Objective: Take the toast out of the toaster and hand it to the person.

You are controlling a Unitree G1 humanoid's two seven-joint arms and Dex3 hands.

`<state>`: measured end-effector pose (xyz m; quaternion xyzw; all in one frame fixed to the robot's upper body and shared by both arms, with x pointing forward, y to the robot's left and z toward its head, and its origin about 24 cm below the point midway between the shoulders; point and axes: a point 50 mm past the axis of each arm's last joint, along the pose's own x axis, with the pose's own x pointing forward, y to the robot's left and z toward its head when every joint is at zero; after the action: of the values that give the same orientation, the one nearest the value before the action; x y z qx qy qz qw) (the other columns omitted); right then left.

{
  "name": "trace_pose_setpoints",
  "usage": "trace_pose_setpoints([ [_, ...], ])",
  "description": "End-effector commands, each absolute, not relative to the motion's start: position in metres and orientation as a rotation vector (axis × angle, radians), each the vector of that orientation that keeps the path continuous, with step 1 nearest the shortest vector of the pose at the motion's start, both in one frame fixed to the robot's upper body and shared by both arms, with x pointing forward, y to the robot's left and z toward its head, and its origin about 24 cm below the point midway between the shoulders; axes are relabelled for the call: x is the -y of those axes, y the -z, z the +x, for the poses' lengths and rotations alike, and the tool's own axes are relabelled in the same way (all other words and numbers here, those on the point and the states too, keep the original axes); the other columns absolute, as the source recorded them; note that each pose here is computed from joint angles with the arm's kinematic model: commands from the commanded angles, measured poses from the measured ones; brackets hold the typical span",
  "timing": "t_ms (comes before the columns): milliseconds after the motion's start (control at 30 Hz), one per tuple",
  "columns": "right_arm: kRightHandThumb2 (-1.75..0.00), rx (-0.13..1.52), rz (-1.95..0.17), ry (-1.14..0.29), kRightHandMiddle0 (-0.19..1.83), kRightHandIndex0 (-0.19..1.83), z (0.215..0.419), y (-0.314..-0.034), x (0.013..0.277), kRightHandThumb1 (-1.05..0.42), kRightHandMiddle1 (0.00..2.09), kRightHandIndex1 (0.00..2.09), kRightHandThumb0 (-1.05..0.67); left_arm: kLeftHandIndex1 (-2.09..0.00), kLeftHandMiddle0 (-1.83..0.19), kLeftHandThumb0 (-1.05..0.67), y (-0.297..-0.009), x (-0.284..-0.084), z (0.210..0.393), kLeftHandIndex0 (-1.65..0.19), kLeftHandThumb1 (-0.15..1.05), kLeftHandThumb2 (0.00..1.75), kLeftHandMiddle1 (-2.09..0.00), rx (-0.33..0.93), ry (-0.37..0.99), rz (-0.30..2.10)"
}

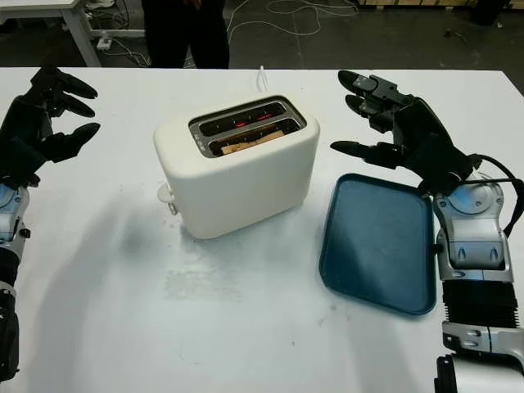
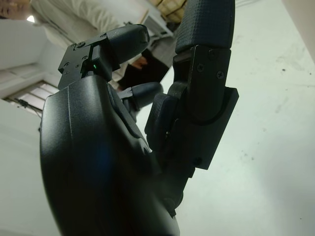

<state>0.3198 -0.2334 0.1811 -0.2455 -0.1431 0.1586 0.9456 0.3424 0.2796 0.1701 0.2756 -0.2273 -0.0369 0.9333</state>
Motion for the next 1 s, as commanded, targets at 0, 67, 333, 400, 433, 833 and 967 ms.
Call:
trace_pose_setpoints([
  [0,0.0,0.302,-0.507,-0.32,0.29,0.29,0.3202,-0.1845,0.2342,-0.84,0.0,0.01,-0.55,-1.57,-0.04,-1.05,-0.1704,-0.2798,0.3421,-0.02,0.92,0.32,-1.66,0.466,0.075,0.575],
  [67,0.0,0.308,-0.516,-0.324,0.3,0.3,0.3202,-0.1849,0.234,-0.84,0.0,0.01,-0.55,-1.57,-0.04,-1.05,-0.17,-0.28,0.342,-0.02,0.92,0.32,-1.66,0.468,0.07,0.575],
  [333,0.0,0.297,-0.499,-0.317,0.3,0.29,0.3196,-0.1828,0.235,-0.85,0.0,0.01,-0.58,-1.56,-0.02,-1.05,-0.171,-0.2798,0.342,-0.02,0.92,0.32,-1.66,0.467,0.077,0.573],
  [400,0.0,0.294,-0.491,-0.319,0.29,0.29,0.3195,-0.1822,0.2349,-0.84,0.0,0.01,-0.56,-1.57,-0.03,-1.05,-0.1709,-0.2794,0.3424,-0.02,0.92,0.32,-1.67,0.464,0.076,0.577],
  [433,0.0,0.295,-0.492,-0.32,0.29,0.28,0.3194,-0.1821,0.2347,-0.85,0.0,0.0,-0.56,-1.57,-0.04,-1.05,-0.1708,-0.2794,0.3425,-0.02,0.92,0.32,-1.67,0.464,0.073,0.579],
  [833,0.0,0.295,-0.497,-0.32,0.29,0.29,0.3201,-0.1813,0.2341,-0.84,0.0,0.01,-0.55,-1.59,-0.03,-1.05,-0.1706,-0.2803,0.3417,0.0,0.92,0.33,-1.68,0.467,0.071,0.587],
  [967,0.0,0.301,-0.497,-0.32,0.29,0.29,0.3196,-0.1818,0.2346,-0.84,0.0,0.01,-0.55,-1.57,0.0,-1.05,-0.1721,-0.2806,0.3408,0.0,0.92,0.35,-1.67,0.479,0.069,0.587],
])
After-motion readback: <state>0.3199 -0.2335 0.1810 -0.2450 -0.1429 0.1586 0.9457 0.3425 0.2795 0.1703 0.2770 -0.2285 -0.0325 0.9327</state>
